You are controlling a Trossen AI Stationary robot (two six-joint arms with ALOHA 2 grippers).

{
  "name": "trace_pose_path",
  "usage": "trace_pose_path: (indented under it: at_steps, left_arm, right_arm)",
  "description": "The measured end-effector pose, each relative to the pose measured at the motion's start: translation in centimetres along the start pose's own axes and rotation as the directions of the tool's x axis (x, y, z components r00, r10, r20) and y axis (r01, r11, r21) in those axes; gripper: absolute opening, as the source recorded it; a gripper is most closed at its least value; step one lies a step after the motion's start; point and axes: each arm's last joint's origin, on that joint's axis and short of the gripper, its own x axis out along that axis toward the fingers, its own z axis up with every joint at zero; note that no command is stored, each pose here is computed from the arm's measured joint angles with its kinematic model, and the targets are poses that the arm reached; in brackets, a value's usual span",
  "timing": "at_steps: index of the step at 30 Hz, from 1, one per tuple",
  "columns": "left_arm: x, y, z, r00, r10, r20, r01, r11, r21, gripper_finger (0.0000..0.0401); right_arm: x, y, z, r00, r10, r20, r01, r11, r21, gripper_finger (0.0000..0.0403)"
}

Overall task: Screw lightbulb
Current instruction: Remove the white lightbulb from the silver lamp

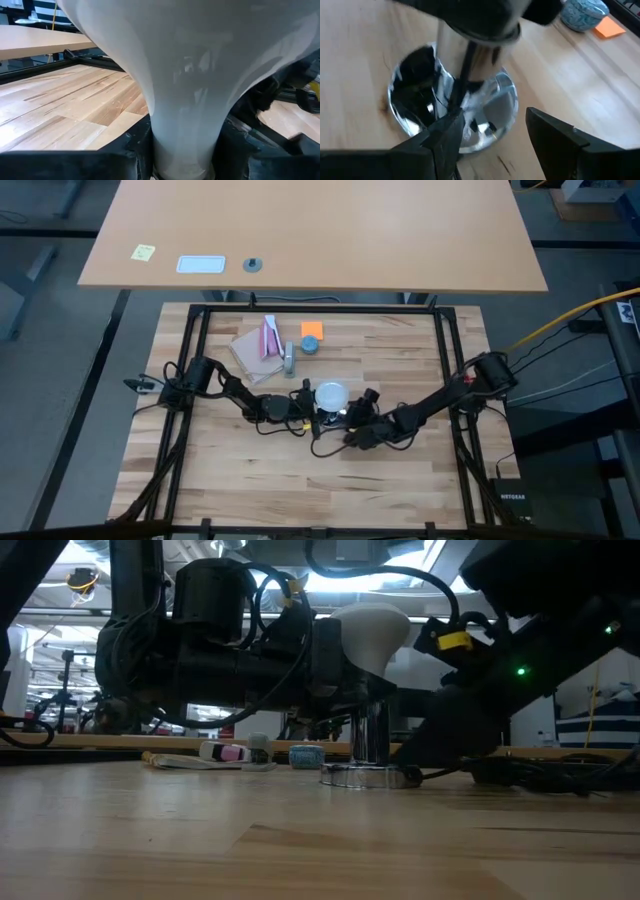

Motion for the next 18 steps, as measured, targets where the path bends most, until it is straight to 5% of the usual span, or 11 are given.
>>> trace_pose_path:
  at_steps: [6, 18]
  left_arm:
    - [-0.02, 0.01, -0.01, 1.0, 0.001, 0.001, -0.001, 1.0, 0.0, 0.015]
    - [-0.01, 0.03, 0.0, 1.0, 0.003, 0.001, -0.003, 1.0, 0.016, 0.0152]
  right_arm:
    - [0.54, 0.44, -0.24, 1.0, 0.004, 0.02, -0.004, 1.0, 0.014, 0.0185]
    - [0.49, 0.94, -0.18, 0.993, 0.118, 0.002, -0.118, 0.992, 0.032, 0.001]
